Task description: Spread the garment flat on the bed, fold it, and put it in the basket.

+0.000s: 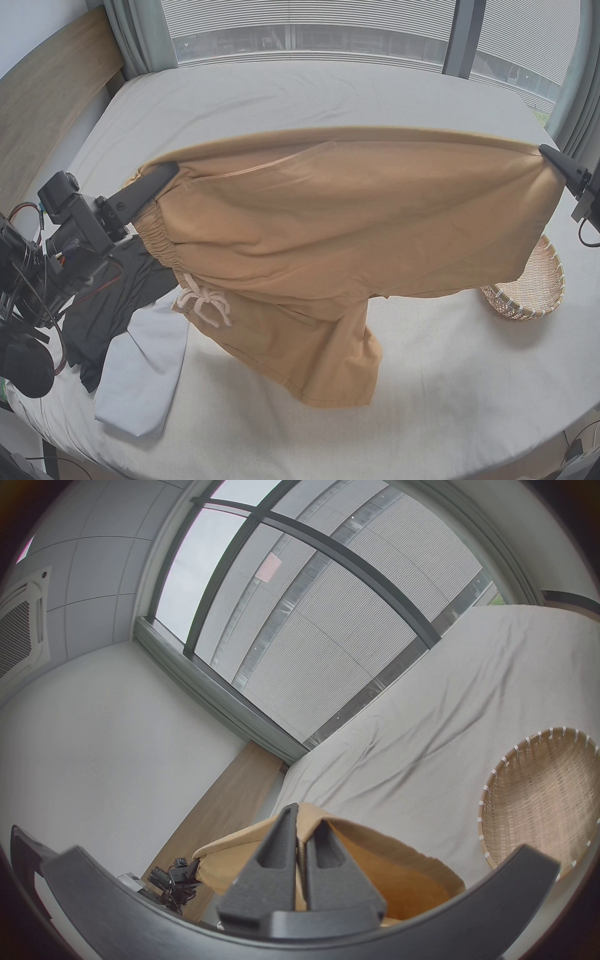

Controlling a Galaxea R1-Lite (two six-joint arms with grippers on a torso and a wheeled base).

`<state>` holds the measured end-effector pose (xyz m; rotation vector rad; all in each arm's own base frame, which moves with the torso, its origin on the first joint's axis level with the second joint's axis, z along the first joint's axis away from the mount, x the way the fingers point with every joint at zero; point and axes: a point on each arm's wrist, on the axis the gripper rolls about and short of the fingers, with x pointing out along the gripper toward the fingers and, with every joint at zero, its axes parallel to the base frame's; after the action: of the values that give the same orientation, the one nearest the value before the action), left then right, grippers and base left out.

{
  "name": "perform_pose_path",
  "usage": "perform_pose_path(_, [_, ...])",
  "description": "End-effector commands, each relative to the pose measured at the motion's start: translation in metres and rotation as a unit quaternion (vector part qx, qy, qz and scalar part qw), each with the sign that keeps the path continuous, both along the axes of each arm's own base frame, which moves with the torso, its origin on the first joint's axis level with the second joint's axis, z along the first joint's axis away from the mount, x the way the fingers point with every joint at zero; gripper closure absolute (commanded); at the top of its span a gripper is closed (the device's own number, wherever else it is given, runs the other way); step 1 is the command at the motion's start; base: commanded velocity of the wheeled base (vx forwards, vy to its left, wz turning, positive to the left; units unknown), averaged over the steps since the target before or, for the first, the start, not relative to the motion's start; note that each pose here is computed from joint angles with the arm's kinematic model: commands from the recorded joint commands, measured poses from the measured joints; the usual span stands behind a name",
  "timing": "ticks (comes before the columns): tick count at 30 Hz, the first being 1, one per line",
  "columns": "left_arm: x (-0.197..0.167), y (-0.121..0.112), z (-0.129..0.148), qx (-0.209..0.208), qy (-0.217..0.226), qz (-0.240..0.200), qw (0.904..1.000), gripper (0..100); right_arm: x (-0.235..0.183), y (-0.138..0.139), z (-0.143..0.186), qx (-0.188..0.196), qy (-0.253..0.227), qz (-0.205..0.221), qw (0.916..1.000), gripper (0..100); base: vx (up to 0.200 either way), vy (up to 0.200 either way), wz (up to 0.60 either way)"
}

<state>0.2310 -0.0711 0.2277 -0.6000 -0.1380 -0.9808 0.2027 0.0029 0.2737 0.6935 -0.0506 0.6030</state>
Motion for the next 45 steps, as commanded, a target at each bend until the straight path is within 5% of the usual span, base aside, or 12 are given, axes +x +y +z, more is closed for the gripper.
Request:
perform_pose_path(1, [0.002, 0.0, -0.003, 0.0, 0.007, 0.002, 1.0, 100, -0.001, 0.001, -0.016, 0.0, 0.026, 0.004, 0.9997, 100, 0.0, 0.0, 0.0])
perform_pose_path(26, [0.024, 0.013, -0.019, 0.0, 0.037, 0.057, 0.9977, 100, 0.052, 0.017, -0.041, -0.039, 0.051, 0.062, 0.996, 100, 0.0, 0.0, 0.0])
perform_pose_path(45, [0.079, 0.005, -0.048, -0.019, 0.077, 0.124, 0.9891, 100, 0.109, 0.016, -0.055, -0.044, 0.058, 0.028, 0.9969, 100, 0.0, 0.0, 0.0])
